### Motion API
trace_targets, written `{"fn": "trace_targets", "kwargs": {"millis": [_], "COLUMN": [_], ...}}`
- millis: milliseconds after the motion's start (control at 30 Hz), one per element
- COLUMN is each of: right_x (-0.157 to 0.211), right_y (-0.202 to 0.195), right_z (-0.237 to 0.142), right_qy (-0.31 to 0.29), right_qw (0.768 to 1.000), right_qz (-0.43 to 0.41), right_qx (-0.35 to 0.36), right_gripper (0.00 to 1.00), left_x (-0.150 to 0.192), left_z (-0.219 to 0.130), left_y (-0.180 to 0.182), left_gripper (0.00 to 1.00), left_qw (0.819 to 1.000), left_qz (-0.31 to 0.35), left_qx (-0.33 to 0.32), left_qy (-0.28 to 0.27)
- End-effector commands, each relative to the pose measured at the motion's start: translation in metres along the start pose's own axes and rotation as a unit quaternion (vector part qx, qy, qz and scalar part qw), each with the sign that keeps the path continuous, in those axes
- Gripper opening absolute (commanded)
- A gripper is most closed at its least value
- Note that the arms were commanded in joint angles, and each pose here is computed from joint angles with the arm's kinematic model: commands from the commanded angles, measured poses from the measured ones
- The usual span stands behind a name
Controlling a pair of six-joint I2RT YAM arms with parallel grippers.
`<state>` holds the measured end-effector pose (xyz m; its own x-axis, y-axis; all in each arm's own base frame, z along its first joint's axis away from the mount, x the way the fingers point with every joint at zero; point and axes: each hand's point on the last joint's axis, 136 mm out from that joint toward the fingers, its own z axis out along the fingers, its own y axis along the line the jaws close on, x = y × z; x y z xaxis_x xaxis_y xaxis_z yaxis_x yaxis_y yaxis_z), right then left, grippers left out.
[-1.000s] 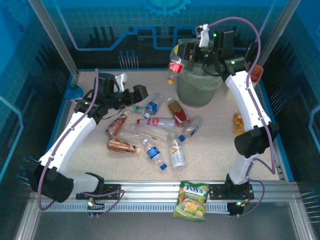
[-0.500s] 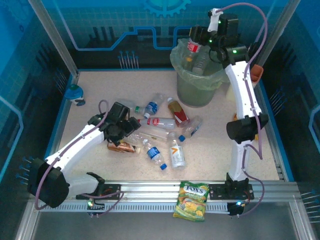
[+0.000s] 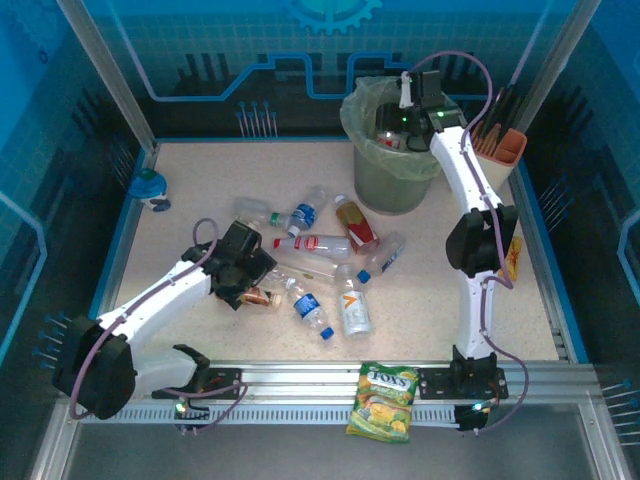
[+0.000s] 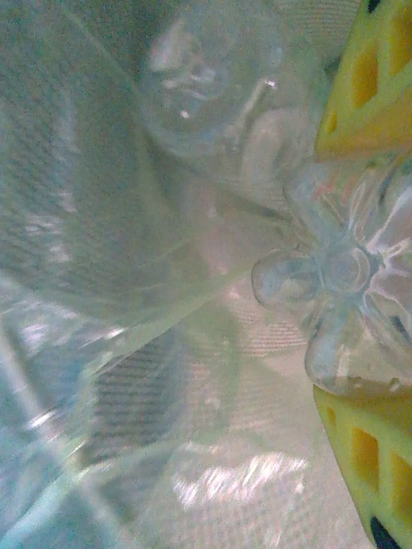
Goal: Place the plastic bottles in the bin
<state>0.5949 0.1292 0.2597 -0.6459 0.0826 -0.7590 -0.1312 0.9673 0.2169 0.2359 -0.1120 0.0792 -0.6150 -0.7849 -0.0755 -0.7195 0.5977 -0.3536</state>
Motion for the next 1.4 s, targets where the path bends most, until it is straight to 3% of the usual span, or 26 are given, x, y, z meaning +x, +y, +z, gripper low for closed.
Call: {"fn": "trace_targets", "kwargs": {"millis": [0,200,433,700,867,1367], "right_x": [0.012,0.017,0.003,-0.035,-0.04,-0.002], "right_y": [-0.009,-0.01,-0.001,0.018,0.033,0.077], "right_z": [0.012,0.01,-0.011,-0.079,-0.113,-0.172], "right_qy": [0.016,0.03,0.03,-0.023,-0.037,-0.015], "right_qw": [1.0,1.0,0.999,0.998,0.996,0.982], "right_qz": [0.005,0.009,-0.007,-0.014,-0.014,-0.002], "right_qx": [0.011,0.007,-0.012,-0.052,-0.082,-0.189], "right_gripper": [0.57,0.82,0.99,1.0,1.0,1.0], "left_x": [0.004,0.014,0.019,0.023,0.022,0.023], "left_z": [0.005,0.014,0.016,0.023,0.026,0.054], "left_y": [0.003,0.017,0.017,0.024,0.03,0.049], "left_gripper": [0.96,0.95,0.94,0.9,0.87,0.64], "left_qw": [1.0,0.999,0.999,0.999,0.998,0.995], "left_qz": [-0.023,-0.04,-0.032,-0.045,-0.051,-0.069], "left_qx": [0.005,-0.008,-0.018,-0.025,-0.036,-0.062], "left_qy": [0.002,0.017,0.012,0.004,-0.014,-0.027]}}
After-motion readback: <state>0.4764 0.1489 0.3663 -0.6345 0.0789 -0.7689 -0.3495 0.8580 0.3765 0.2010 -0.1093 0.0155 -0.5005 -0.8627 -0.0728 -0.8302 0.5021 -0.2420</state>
